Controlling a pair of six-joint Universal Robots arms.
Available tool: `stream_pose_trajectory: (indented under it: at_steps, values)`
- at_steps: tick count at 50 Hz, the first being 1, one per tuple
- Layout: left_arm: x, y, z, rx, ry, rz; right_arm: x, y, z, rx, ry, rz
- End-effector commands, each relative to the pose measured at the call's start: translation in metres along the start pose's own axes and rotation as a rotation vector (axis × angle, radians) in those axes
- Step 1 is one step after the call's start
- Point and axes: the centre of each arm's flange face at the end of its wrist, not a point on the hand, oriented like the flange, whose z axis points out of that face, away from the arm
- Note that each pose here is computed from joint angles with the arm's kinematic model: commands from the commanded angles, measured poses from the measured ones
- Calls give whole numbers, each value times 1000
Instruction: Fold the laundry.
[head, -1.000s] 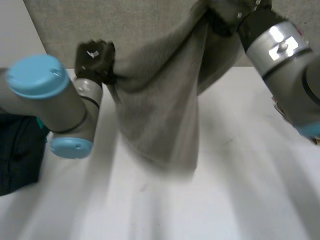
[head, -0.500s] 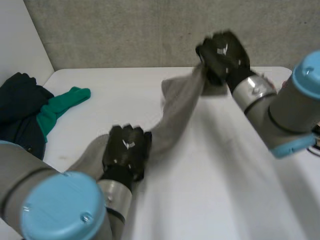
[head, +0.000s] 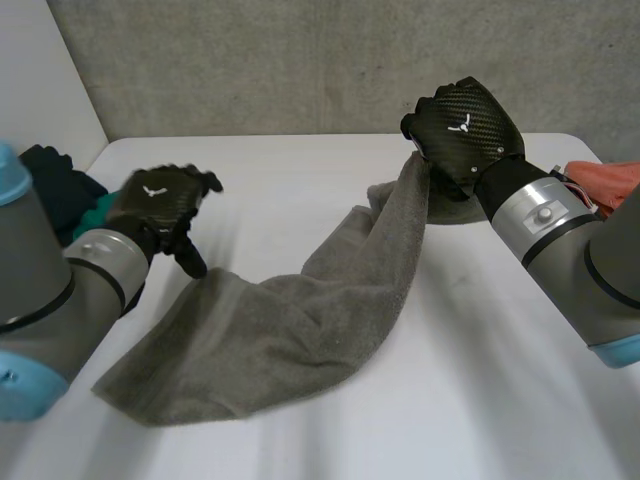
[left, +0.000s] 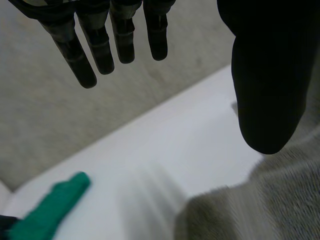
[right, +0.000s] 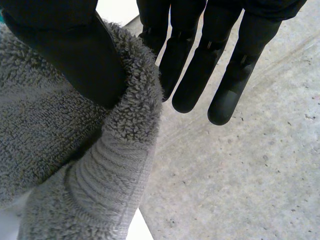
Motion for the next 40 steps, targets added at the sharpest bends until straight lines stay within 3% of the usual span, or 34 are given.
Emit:
stream_pose_trajectory:
  at_steps: [1, 14, 20, 24, 30, 35, 40]
  values:
    - [12, 38, 33, -174, 163, 36, -5, 2, -8, -16, -8, 8]
    - [26, 81, 68, -247, 243, 175, -8, 11, -9, -45, -14, 19]
    - [23, 79, 89, -164, 172, 200, -14, 23, -4, -60, -27, 19]
    - [5, 41, 106, 5, 1, 198, -7, 36, 19, -40, 26, -28]
    - [-48, -74, 110, 419, -319, 110, 65, 23, 77, 10, 421, -139]
    - [-74, -134, 87, 636, -413, 6, 106, -16, 98, 206, 574, -108]
    - [-73, -135, 68, 645, -379, -71, 97, -28, 102, 339, 481, -26]
